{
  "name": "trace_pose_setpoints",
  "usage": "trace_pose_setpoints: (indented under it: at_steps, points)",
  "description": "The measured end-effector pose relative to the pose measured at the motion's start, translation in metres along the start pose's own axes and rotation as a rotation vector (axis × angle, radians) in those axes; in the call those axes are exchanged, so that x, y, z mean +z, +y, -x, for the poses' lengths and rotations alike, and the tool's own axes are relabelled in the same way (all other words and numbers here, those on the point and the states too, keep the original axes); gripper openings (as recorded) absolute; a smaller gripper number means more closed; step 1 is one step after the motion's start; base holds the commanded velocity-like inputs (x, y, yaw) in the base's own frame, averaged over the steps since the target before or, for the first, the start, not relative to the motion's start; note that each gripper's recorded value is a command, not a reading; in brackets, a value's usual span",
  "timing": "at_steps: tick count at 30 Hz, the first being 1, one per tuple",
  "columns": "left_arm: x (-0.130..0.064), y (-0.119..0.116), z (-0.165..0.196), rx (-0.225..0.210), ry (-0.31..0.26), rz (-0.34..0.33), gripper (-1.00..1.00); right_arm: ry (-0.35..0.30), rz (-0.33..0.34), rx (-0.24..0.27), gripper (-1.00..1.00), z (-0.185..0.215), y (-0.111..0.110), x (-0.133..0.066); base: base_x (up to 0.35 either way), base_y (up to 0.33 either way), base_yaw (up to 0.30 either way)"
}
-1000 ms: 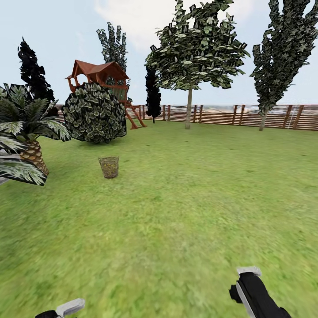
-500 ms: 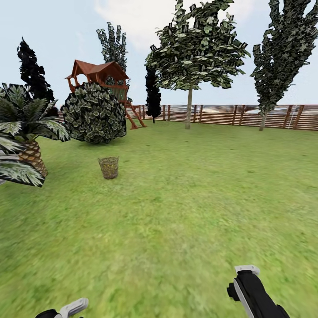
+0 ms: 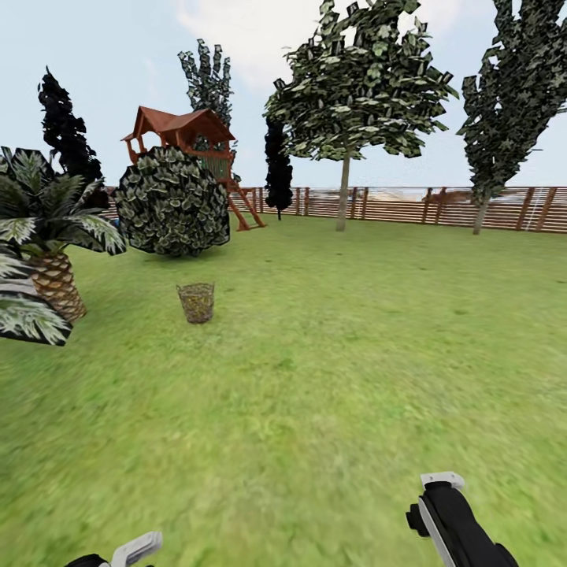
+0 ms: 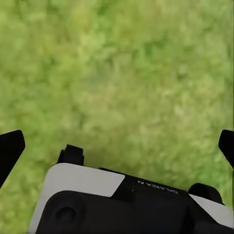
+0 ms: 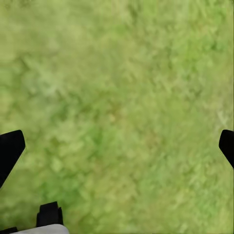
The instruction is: Take the three Easter eggs out of the wicker basket on the lawn in the garden, then place them on the lawn next to a single tree (choose any tree) so that all three eggs are next to the same tree and none are left in the basket.
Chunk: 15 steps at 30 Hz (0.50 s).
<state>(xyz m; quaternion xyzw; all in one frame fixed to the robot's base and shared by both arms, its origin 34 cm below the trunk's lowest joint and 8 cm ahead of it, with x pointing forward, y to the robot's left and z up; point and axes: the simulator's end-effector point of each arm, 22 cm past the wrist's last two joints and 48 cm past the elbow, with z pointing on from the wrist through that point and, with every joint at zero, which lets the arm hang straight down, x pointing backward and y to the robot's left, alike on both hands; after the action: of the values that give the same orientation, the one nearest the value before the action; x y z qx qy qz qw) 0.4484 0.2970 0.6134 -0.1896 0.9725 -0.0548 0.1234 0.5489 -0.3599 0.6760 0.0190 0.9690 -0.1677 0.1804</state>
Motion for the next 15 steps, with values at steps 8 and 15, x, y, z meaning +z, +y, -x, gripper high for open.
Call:
trace_pose_setpoints:
  at_steps: [8,15]
  points:
    - [0.0036,-0.0006,-0.0063,0.006,0.016,0.002,1.00,-0.001,0.000,0.000,1.00,0.0002,0.0002,0.0000,0.345,0.001,0.002]
    - [0.0061,0.0012,-0.0102,0.010,0.025,0.011,1.00,-0.001,-0.002,0.001,1.00,0.0001,-0.0011,0.0002,0.346,0.000,0.000]
